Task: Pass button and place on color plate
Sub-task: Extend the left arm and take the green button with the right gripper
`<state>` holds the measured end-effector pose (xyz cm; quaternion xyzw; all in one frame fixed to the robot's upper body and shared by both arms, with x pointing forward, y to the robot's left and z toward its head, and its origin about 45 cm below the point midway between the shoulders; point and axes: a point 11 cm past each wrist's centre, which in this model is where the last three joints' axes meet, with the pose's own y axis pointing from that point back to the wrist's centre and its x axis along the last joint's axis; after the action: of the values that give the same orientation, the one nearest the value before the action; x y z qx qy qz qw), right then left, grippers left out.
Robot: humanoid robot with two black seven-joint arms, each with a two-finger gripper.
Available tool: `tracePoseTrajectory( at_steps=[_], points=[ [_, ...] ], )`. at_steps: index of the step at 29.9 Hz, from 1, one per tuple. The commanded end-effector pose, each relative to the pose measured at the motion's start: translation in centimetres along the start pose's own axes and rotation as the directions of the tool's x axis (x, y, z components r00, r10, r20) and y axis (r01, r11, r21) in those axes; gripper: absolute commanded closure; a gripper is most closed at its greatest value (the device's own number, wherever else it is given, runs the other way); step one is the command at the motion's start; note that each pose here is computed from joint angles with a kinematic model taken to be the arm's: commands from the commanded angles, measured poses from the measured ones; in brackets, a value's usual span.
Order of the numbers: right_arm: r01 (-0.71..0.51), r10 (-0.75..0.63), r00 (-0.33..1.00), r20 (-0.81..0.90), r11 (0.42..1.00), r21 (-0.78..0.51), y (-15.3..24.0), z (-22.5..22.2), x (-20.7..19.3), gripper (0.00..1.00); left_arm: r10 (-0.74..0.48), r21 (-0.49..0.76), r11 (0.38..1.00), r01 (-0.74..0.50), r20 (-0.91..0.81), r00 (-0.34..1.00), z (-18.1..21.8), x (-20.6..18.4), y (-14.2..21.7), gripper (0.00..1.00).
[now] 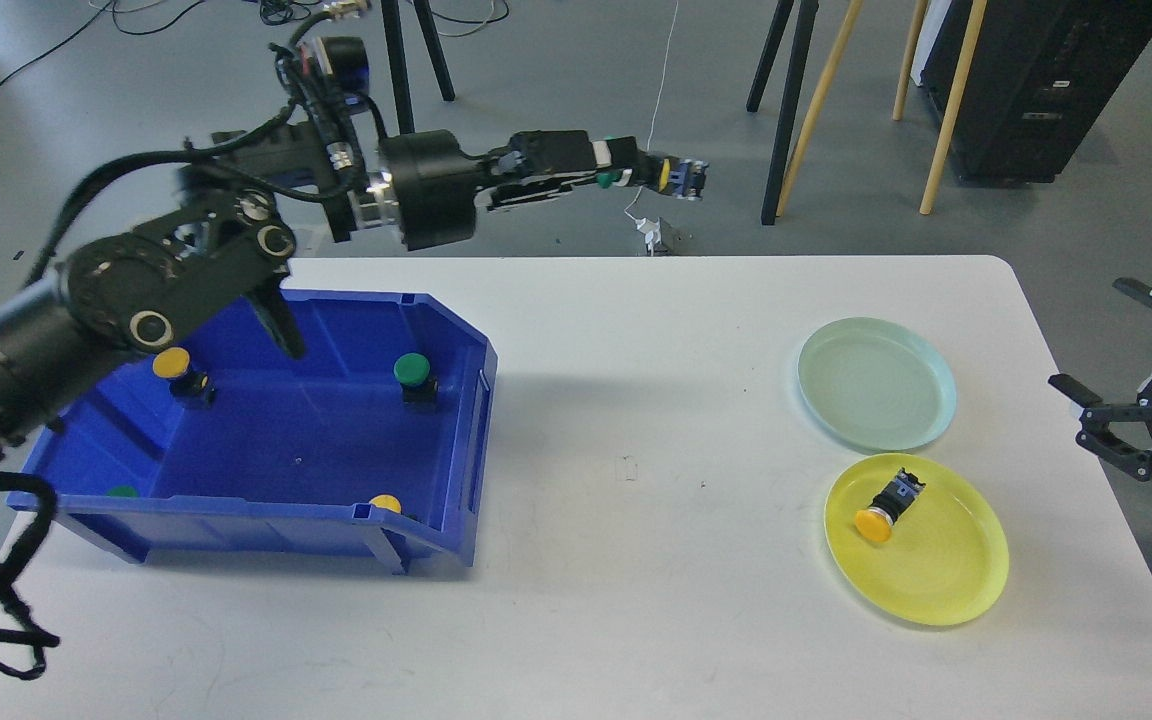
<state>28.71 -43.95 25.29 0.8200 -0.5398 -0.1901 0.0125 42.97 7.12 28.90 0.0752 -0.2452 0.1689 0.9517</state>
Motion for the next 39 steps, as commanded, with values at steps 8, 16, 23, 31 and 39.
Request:
tracePoseTrajectory(
  at_steps=[8,16,23,31,39],
  points=[
    [0.209,-0.207,0.978,-0.034,0.975,0.071,-5.3,-3.1,-5.8,0.02,0.021,-0.038,0.999,-0.02,0.024,0.999,0.6,-2.7,-3.9,0.97],
    [0.353,-0.353,0.932,-0.076,0.935,-0.014,-10.1,-2.7,-10.3,0.02,0.006,-0.04,0.999,-0.005,0.039,0.999,0.8,-3.1,-4.3,0.96],
    [0.363,-0.364,0.931,-0.041,0.932,-0.014,-12.6,-1.9,-10.9,0.03,-0.006,-0.037,0.999,0.008,0.056,0.998,0.9,-3.4,-4.6,0.96],
    [0.401,-0.401,0.916,-0.001,0.916,0.02,-14.5,-1.9,-12.7,0.08,-0.007,-0.036,0.999,0.009,0.055,0.998,0.8,-3.4,-4.6,0.96],
    [0.409,-0.409,0.912,-0.003,0.912,0.023,-14.7,-2.0,-13.0,0.83,-0.005,-0.033,0.999,0.007,0.055,0.998,0.7,-3.3,-4.6,0.95]
  ],
)
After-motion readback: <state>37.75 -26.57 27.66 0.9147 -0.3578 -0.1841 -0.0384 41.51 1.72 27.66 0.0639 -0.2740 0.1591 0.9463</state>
